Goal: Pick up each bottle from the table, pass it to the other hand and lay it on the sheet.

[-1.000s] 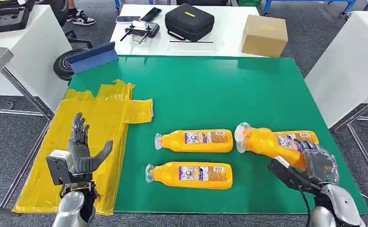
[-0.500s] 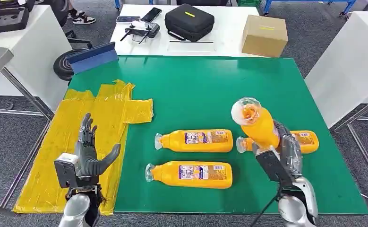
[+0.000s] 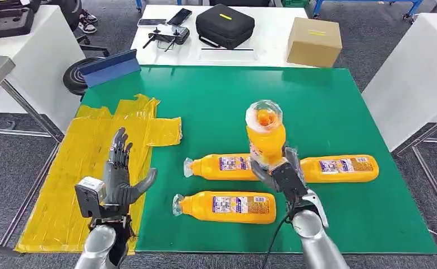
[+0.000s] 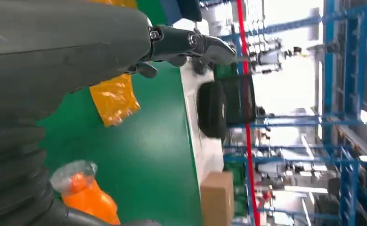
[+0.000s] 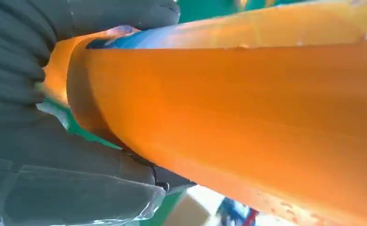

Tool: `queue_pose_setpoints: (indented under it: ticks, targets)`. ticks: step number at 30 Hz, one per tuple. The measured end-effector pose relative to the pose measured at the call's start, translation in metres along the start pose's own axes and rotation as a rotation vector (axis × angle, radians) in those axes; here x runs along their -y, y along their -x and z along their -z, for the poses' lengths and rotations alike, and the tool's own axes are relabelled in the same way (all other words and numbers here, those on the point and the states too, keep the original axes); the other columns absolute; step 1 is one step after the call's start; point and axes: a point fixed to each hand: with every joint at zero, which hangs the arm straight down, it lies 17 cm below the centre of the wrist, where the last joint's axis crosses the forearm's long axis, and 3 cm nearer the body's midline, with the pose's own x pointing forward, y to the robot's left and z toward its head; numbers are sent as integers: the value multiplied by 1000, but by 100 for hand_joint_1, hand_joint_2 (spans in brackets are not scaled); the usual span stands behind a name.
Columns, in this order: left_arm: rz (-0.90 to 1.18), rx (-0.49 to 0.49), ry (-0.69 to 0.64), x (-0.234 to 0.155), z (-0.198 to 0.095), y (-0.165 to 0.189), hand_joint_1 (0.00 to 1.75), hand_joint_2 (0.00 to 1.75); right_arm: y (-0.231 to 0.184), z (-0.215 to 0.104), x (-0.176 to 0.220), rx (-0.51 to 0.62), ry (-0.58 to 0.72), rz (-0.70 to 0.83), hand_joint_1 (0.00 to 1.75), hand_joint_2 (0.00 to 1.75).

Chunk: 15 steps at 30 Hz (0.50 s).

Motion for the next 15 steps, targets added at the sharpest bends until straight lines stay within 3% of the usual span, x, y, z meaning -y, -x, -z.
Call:
queue_pose_setpoints:
  ticks: [2, 10, 15]
  targets:
    - [-10, 10, 23, 8, 5, -5, 0, 175, -6, 8, -25, 10, -68, 61, 175, 175]
    - [-11, 11, 28, 10, 4, -5, 0, 175, -7, 8, -26, 12, -70, 65, 175, 175]
    - [-29, 28, 75, 30, 13, -16, 0, 175, -16, 27, -87, 15, -223, 167, 175, 175]
